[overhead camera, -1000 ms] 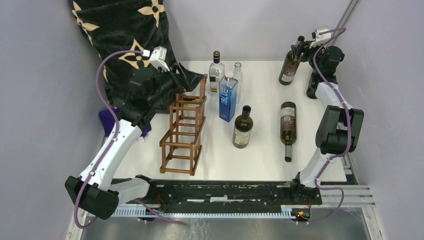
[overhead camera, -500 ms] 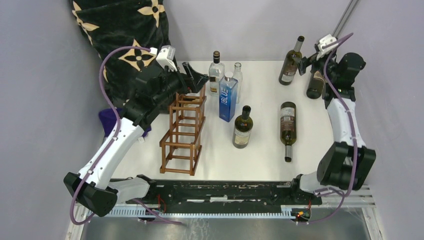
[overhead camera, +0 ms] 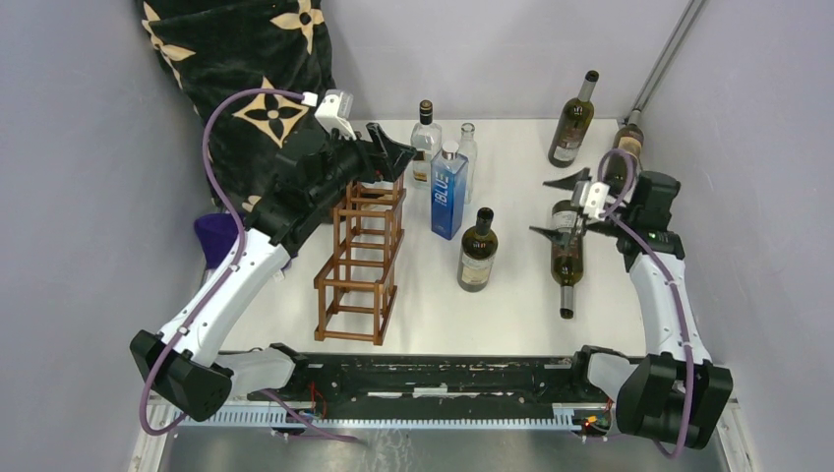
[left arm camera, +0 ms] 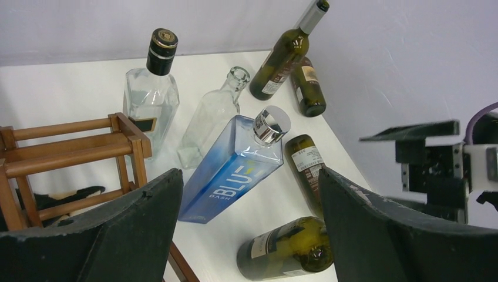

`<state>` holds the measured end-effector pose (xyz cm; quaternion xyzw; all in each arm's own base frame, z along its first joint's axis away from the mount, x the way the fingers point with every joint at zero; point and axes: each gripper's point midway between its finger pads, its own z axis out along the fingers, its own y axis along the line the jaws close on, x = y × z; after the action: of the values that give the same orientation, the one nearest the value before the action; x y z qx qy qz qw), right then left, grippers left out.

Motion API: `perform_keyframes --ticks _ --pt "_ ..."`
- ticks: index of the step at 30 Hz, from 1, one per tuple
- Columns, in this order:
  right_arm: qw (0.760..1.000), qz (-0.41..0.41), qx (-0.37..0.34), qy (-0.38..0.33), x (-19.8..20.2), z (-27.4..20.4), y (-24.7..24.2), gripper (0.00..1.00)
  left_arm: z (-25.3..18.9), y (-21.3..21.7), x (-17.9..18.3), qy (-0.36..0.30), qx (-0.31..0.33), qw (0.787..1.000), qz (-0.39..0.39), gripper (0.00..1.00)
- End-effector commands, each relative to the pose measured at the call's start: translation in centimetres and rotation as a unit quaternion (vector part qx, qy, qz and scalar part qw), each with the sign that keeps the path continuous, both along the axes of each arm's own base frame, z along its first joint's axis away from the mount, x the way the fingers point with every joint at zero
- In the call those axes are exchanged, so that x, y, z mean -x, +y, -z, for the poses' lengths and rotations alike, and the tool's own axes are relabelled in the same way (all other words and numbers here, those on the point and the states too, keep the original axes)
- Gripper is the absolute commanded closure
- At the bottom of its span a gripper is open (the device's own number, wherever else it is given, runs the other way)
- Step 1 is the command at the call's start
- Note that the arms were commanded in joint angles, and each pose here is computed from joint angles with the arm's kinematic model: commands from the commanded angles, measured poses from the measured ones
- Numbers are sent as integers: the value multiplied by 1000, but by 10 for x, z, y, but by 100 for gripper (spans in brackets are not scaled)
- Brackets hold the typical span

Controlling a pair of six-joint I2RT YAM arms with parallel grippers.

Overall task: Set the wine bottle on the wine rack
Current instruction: Move the wine bottle to the center of the board.

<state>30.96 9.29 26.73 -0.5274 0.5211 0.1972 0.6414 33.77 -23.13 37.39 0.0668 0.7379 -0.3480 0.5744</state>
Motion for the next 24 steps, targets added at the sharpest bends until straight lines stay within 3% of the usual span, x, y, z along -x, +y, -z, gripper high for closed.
perform_keyframes --ticks 1,11,24 --pt "994 -110 7 5 53 26 34 2 -30 -1 0 -68 25 997 4 10" --pt "975 -210 7 66 81 46 80 2 -40 -3 9 -77 74 994 13 9" --pt "976 -185 18 113 57 21 90 2 -34 13 24 -62 86 994 -10 10"
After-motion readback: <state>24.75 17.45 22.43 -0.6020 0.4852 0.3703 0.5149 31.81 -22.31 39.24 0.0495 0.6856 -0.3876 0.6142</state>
